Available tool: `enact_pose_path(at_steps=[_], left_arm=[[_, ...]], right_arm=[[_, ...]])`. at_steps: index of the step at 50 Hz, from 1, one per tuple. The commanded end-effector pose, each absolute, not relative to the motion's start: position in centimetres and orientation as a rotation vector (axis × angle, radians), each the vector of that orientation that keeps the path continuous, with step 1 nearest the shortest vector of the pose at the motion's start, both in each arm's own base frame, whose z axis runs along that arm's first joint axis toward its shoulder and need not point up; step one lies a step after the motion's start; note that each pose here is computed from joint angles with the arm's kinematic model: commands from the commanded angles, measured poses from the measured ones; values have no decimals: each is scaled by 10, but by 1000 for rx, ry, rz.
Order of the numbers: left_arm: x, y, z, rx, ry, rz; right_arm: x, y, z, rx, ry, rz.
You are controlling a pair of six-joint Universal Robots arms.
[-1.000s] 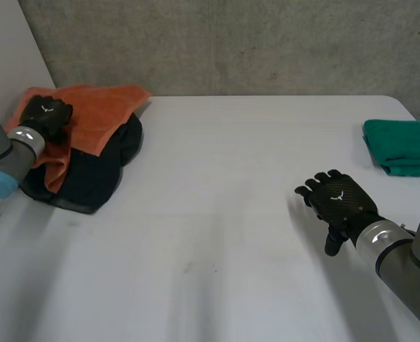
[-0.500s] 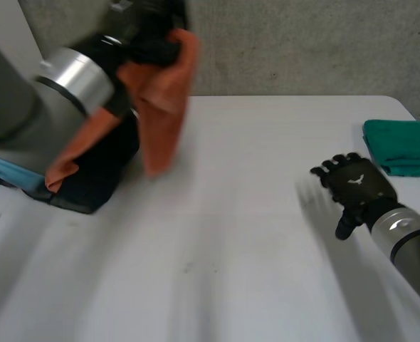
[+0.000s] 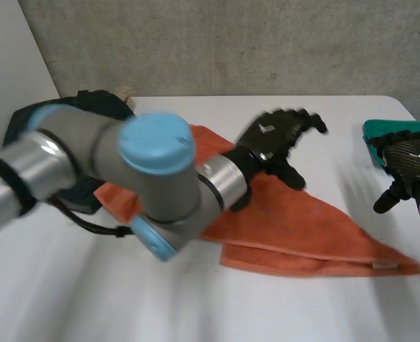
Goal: Fold the laundry.
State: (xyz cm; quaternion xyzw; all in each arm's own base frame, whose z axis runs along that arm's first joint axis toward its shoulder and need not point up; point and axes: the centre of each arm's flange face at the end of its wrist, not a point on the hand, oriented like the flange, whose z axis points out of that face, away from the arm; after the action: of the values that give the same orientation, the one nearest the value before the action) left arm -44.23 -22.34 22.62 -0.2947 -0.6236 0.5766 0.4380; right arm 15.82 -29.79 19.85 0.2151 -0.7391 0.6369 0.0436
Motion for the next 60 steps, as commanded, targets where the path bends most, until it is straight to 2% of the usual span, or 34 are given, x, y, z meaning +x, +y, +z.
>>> enact_pose_path(at_steps=[1, 4, 10, 17, 24, 27, 32, 44, 60], left_arm=[[-364, -251, 279, -759, -1620, 1691], [-343, -256, 279, -801, -1663, 1763], [-292, -280, 238, -929, -1906, 1819], [-245, -296, 194, -1144, -2127, 1822], [-222, -314, 147, -1373, -2236, 1739], [-220, -319, 132, -1462, -2243, 1715], [-220, -329, 126, -1519, -2227, 1741], [-216, -352, 105, -1505, -2227, 1795], [-231, -361, 113, -1514, -2087, 1912]], right_arm=[[161, -291, 199, 675, -2314, 1900], [164, -279, 207, 696, -2395, 1838], [165, -261, 209, 728, -2550, 1660], [168, -249, 171, 810, -2639, 1495], [166, -254, 149, 983, -2467, 1470], [166, -255, 147, 1011, -2432, 1473], [166, -255, 138, 1021, -2450, 1456], [168, -257, 133, 1028, -2398, 1507], [168, -256, 130, 1030, -2408, 1491]])
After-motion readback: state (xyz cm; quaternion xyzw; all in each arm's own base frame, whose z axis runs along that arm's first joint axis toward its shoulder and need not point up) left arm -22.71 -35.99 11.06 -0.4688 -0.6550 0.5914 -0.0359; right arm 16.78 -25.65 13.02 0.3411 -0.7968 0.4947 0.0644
